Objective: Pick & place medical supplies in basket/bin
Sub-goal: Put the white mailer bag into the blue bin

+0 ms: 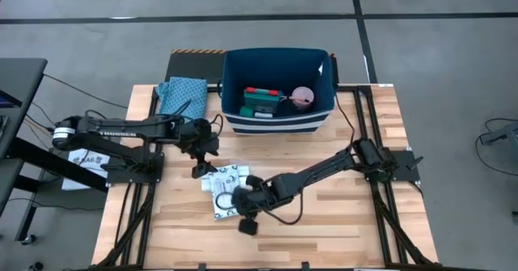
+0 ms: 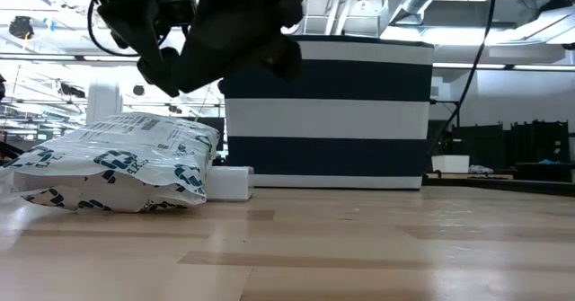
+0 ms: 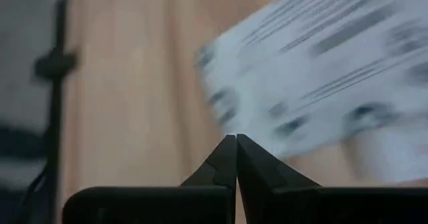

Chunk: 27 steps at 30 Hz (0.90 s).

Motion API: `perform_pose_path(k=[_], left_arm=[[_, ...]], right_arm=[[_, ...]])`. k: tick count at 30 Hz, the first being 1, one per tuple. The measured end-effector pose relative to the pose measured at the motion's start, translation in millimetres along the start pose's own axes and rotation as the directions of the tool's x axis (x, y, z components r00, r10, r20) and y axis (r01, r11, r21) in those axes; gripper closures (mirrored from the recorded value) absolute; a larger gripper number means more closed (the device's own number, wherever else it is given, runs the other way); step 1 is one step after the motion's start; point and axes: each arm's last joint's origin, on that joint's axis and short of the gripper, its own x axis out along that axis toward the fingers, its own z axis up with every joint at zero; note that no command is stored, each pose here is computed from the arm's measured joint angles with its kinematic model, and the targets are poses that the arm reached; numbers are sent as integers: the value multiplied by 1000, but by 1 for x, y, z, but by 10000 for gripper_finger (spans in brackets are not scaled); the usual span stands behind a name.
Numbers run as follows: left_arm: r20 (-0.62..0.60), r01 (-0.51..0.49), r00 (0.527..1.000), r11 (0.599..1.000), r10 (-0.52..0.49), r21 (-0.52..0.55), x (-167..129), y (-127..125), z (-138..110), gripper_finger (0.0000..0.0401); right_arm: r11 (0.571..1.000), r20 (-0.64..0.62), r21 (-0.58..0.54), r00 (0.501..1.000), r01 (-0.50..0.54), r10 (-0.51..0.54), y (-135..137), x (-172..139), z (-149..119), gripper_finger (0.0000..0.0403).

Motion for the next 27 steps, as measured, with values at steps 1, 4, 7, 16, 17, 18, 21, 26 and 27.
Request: perform_pose_path(k=[1,4,7,16,17,18,21,26,27], left_arm=[[-5,-1,1000,1000,1,5,-1,0,0,85],[-12,2,1000,1000,-2,5,-3,-1,1,85],[-28,2,1000,1000,-2,2,-4,-1,0,85],[-67,-7,998,1000,6,-14,-4,-1,-4,85],[-67,-3,998,1000,2,-19,-4,-1,-4,85],[-69,0,998,1000,-2,-30,-4,-1,-4,85],[-73,8,997,998,-13,-58,-4,-1,-4,85],[-71,35,997,996,-41,-80,-4,-2,-4,85],[-69,36,997,996,-41,-80,-4,-2,-4,85]], right_arm=[[999,-25,-30,999,-24,24,4,0,-3,403],[988,-153,-126,986,-92,73,15,-2,-19,403],[974,-289,-200,956,-110,49,24,-7,-38,403],[885,-143,-463,981,50,-130,67,2,-68,403],[871,-118,-487,982,73,-149,71,5,-71,403],[849,-115,-518,975,103,-189,74,10,-79,403],[833,-114,-538,969,127,-221,78,30,-94,403],[861,17,-462,973,213,-232,87,49,-97,403],[864,56,-449,973,226,-226,89,54,-97,403]])
